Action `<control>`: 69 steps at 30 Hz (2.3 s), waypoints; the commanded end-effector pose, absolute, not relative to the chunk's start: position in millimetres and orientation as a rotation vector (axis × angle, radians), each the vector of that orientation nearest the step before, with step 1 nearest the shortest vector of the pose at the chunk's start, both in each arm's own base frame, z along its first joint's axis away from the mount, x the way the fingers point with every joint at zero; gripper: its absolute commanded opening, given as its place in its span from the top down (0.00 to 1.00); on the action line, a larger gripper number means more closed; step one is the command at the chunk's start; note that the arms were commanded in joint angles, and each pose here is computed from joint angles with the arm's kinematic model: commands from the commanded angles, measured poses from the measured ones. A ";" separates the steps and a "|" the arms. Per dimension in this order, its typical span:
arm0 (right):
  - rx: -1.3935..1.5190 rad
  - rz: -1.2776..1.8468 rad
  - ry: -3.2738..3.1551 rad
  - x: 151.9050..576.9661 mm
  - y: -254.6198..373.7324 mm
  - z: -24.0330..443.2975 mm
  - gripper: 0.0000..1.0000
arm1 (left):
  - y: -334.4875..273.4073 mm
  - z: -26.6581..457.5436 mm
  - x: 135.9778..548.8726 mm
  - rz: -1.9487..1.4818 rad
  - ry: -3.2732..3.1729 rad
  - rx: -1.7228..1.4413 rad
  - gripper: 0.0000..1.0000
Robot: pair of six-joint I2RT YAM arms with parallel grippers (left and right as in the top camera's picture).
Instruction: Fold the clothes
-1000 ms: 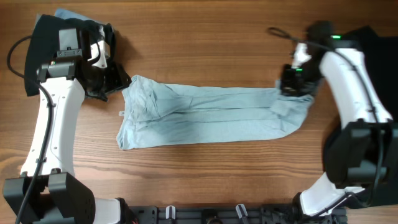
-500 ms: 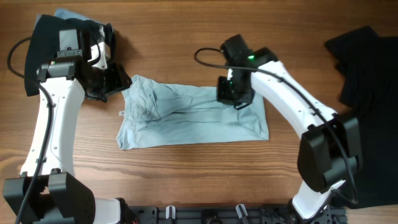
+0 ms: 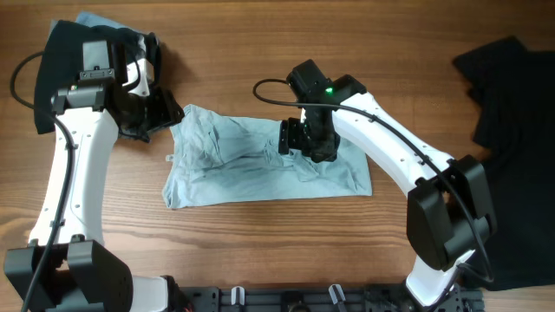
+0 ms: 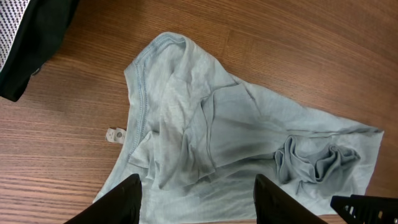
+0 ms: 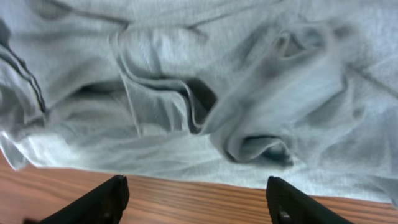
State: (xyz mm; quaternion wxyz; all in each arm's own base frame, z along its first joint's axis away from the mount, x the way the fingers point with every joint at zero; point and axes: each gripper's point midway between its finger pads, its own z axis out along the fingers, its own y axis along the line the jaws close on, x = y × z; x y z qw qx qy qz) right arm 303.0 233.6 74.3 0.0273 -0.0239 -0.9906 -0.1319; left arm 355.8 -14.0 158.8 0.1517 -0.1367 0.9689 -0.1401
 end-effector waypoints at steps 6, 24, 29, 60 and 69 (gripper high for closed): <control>0.075 -0.372 -3.158 338.3 177.2 87.5 0.21 | -14.8 170.6 357.8 -0.400 2.749 -0.364 0.42; 0.705 -0.561 -3.004 337.0 190.1 40.1 0.31 | -13.0 170.2 357.9 -0.384 2.749 -0.368 0.41; 0.693 -0.491 -2.978 328.5 191.5 24.5 0.67 | -13.0 170.2 357.8 -0.384 2.750 -0.368 0.41; 0.443 -0.697 -3.051 321.6 217.4 97.7 0.66 | -13.4 168.3 355.6 -0.385 2.762 -0.371 0.32; 0.531 -0.625 -3.000 317.4 222.6 68.4 0.22 | -13.5 163.0 353.7 -0.386 2.784 -0.378 0.30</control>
